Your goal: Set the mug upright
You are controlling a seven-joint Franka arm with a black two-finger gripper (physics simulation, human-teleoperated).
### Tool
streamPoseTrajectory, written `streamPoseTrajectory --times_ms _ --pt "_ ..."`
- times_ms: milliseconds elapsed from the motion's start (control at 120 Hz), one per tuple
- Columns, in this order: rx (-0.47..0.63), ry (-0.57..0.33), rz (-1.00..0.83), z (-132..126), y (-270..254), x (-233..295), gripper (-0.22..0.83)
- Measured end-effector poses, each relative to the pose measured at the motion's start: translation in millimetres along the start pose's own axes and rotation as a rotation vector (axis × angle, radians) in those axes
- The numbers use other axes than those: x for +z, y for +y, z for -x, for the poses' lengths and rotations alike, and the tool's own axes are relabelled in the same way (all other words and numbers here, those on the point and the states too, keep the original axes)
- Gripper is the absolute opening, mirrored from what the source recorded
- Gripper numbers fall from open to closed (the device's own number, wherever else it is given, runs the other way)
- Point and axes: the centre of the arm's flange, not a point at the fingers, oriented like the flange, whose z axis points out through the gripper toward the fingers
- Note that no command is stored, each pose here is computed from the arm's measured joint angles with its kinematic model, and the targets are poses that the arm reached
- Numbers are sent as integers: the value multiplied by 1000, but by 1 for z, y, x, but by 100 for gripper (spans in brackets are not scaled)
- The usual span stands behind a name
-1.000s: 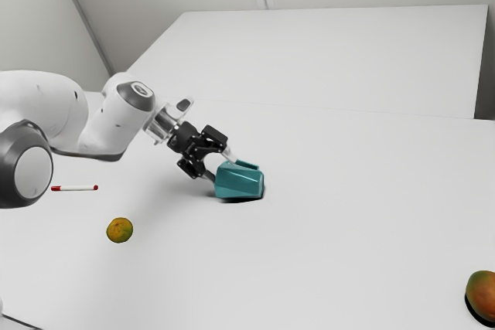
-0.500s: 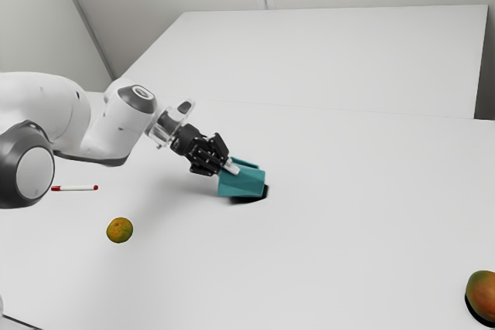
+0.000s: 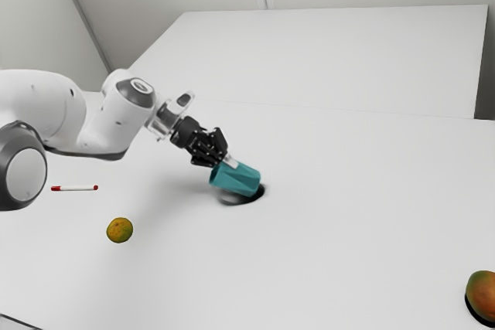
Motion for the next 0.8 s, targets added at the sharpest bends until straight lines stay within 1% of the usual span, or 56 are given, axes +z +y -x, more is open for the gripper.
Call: streamPoseTrajectory --times_ms 200,400,475,558,667,800 --pt "86 31 -125 0 16 -22 -15" --pt "164 37 -279 1 30 -36 -15" --pt "206 32 -352 6 43 -44 -15" --pt "247 14 -433 18 59 -45 -15" --pt "241 1 -503 34 55 -41 -15" --pt "239 6 -585 36 51 -39 -15"
